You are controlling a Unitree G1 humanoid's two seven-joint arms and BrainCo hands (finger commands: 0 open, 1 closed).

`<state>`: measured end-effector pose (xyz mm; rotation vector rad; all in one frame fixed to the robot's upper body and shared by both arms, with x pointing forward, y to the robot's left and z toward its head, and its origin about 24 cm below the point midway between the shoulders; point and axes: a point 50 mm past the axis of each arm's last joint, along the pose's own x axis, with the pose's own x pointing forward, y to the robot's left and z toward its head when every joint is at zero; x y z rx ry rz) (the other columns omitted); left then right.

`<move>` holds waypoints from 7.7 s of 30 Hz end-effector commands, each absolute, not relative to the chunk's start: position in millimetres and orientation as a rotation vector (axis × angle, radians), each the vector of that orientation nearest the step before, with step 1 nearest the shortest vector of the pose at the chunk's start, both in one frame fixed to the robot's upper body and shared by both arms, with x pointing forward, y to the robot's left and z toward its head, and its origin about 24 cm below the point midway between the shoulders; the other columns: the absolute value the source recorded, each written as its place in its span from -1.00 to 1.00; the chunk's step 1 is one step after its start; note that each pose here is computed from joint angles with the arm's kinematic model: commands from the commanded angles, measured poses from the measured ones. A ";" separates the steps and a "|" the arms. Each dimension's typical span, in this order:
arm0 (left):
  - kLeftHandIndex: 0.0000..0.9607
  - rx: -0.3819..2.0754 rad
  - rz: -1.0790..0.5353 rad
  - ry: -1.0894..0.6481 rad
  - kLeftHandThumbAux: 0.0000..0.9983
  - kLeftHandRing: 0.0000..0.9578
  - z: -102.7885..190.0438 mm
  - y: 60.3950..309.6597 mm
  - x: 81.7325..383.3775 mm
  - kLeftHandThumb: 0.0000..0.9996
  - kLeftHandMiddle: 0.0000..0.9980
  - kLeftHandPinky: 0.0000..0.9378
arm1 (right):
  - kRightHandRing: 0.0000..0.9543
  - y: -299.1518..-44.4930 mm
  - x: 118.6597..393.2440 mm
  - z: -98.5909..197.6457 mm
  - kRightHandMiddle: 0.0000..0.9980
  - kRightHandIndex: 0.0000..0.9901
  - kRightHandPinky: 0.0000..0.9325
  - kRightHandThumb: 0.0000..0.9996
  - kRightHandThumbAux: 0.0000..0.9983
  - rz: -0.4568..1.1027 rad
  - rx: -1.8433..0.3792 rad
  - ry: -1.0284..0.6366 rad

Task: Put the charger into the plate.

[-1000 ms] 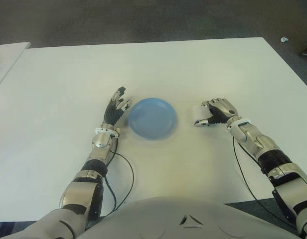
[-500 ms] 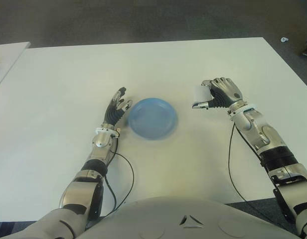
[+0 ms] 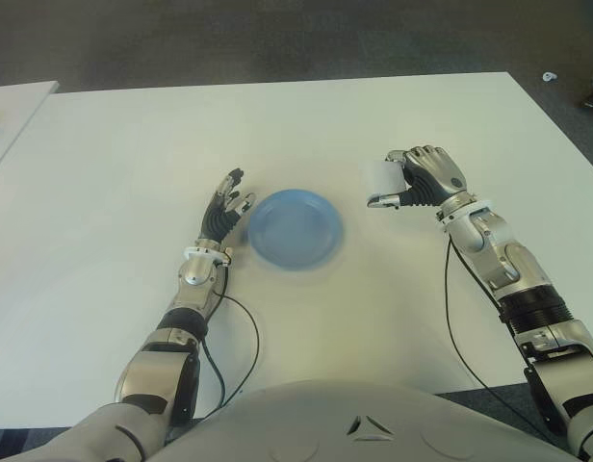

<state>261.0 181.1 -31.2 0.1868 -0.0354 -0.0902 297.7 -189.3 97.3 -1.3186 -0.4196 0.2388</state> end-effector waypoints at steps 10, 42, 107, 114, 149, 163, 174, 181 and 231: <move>-0.83 0.150 -0.080 0.176 0.10 -0.92 -75.9 174.3 216.7 -1.00 -0.80 -1.00 | 0.78 -169.6 297.5 91.8 0.72 -0.11 0.80 0.49 0.42 0.263 -1.275 -0.423; -0.86 0.129 -0.060 0.149 0.13 -0.86 -75.2 166.9 213.7 -1.00 -0.78 -0.93 | 0.75 -95.8 318.3 57.8 0.70 -0.11 0.76 0.50 0.42 0.387 -1.149 -0.359; -0.89 0.185 -0.064 0.179 0.10 -0.91 -78.8 161.8 214.3 -1.00 -0.83 -0.97 | -0.35 -80.7 317.1 38.3 -0.32 -0.38 -0.41 -0.01 -0.24 0.513 -1.378 -0.401; -0.89 0.181 -0.055 0.196 0.10 -0.93 -80.0 162.0 215.1 -1.00 -0.84 -1.00 | -0.95 -81.4 315.9 36.0 -0.94 -0.93 -0.95 -0.22 -0.73 0.576 -1.455 -0.381; -0.90 0.267 -0.048 0.230 0.12 -0.98 -82.6 164.8 217.9 -1.00 -0.86 -1.00 | -1.00 -85.6 317.6 33.7 -1.00 -1.00 -1.00 -0.33 -0.77 0.580 -1.457 -0.352; -0.90 0.280 -0.057 0.229 0.11 -0.94 -82.3 166.3 218.9 -1.00 -0.84 -1.00 | -1.00 -98.9 325.2 44.8 -1.00 -1.00 -1.00 -0.45 -0.75 0.435 -1.394 -0.352; -0.87 0.250 -0.036 0.233 0.13 -0.91 -82.6 166.4 220.1 -1.00 -0.82 -1.00 | -1.00 -129.4 333.9 63.4 -1.00 -1.00 -1.00 -0.47 -0.55 0.205 -1.171 -0.329; -0.88 0.249 -0.042 0.254 0.13 -0.95 -84.9 166.8 218.6 -1.00 -0.84 -1.00 | -1.00 -148.7 334.0 67.1 -1.00 -1.00 -0.98 -0.48 -0.38 0.058 -1.014 -0.328; -0.90 0.207 -0.024 0.204 0.18 -0.89 -75.9 163.7 232.3 -1.00 -0.81 -0.90 | -0.96 -165.2 286.7 -27.8 -0.93 -0.92 -0.93 -0.58 0.40 -0.162 -0.027 0.116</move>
